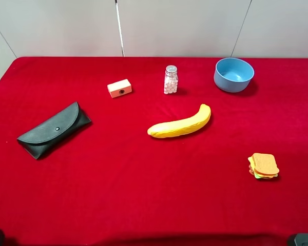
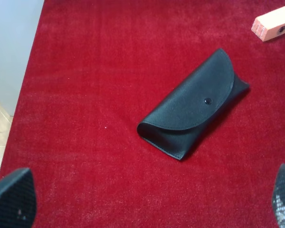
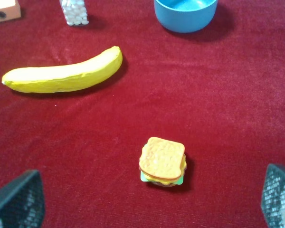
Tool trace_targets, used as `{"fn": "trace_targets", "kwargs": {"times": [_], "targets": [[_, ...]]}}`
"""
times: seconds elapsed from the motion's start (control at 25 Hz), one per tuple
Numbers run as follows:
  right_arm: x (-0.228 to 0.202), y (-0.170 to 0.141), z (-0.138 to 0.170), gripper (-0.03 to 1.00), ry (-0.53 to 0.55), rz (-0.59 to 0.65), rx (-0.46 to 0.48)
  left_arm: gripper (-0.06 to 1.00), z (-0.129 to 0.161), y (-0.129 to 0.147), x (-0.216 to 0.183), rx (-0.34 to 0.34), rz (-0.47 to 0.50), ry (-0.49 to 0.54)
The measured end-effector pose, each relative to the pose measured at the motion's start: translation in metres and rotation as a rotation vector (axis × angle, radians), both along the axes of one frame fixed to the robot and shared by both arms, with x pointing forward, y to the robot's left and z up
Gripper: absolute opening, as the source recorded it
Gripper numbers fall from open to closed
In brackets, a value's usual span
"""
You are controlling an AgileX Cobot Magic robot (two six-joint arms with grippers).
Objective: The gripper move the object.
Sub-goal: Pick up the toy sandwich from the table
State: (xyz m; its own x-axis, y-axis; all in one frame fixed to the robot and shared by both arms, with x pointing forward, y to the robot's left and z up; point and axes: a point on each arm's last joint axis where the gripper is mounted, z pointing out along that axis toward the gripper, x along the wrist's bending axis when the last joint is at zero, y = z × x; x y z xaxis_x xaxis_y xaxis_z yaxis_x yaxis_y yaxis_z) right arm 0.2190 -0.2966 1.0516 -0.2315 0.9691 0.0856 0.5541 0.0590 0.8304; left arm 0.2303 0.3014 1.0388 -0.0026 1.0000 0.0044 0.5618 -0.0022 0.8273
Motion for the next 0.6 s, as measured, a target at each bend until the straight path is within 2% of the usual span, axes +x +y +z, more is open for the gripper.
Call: {"fn": "trace_targets", "kwargs": {"times": [0.6], "targets": [[0.0, 0.0, 0.0, 0.69, 0.0, 0.0, 0.0, 0.99, 0.0, 0.0, 0.0, 0.0, 0.0, 0.0]]}}
